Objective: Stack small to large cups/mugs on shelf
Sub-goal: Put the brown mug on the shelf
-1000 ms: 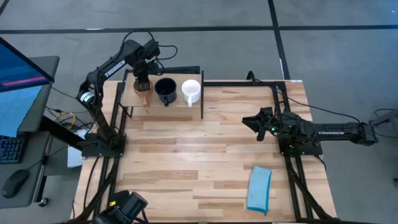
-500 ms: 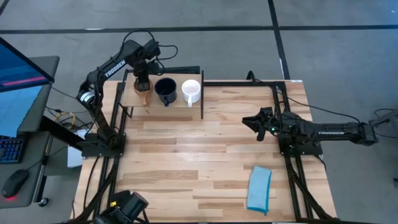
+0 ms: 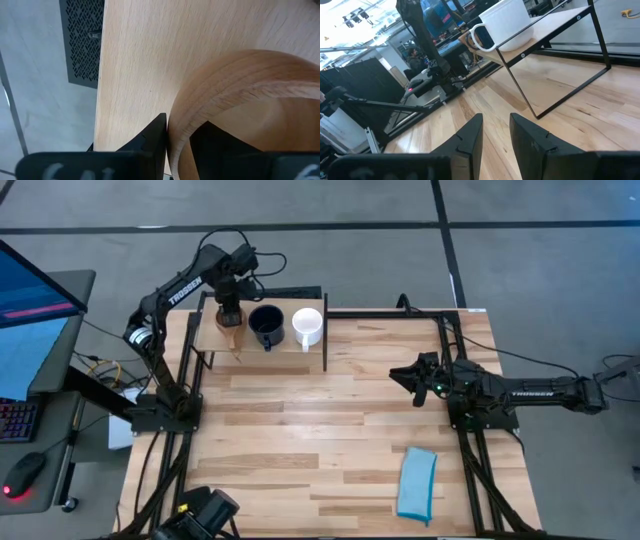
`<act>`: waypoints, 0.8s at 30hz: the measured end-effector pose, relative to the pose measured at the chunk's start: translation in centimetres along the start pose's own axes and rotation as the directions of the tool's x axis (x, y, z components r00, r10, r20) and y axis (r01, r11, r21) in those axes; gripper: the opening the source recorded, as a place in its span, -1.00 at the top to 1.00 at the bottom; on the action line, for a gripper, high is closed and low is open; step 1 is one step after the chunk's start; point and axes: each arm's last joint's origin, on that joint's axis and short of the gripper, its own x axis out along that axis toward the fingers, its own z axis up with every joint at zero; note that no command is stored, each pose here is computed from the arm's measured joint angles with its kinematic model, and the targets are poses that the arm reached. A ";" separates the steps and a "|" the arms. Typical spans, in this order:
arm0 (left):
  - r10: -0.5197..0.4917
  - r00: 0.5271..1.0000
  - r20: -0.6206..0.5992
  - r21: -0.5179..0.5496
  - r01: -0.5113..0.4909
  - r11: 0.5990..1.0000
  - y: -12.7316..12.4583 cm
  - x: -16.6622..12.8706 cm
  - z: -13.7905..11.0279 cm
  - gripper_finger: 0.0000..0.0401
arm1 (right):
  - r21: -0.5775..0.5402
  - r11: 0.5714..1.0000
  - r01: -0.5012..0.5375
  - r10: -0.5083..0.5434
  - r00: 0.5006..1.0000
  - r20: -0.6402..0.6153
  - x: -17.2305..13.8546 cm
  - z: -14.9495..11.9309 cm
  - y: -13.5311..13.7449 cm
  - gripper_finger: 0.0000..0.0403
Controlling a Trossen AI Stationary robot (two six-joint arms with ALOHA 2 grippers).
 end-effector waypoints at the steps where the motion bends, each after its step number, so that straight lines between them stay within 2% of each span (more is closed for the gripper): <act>1: 0.000 1.000 0.000 0.000 0.000 1.000 0.0 0.0 0.0 0.65 | 0.000 1.000 0.000 0.000 1.000 0.000 0.0 0.0 0.0 0.41; 14: 0.000 1.000 0.000 -0.006 0.000 1.000 0.0 0.0 0.0 0.62 | 0.000 1.000 0.000 0.000 1.000 0.000 0.0 0.0 0.0 0.41; 24: 0.009 1.000 -0.008 -0.007 -0.009 1.000 0.0 0.0 0.0 0.09 | 0.000 1.000 0.000 0.000 1.000 0.000 0.0 0.0 0.0 0.41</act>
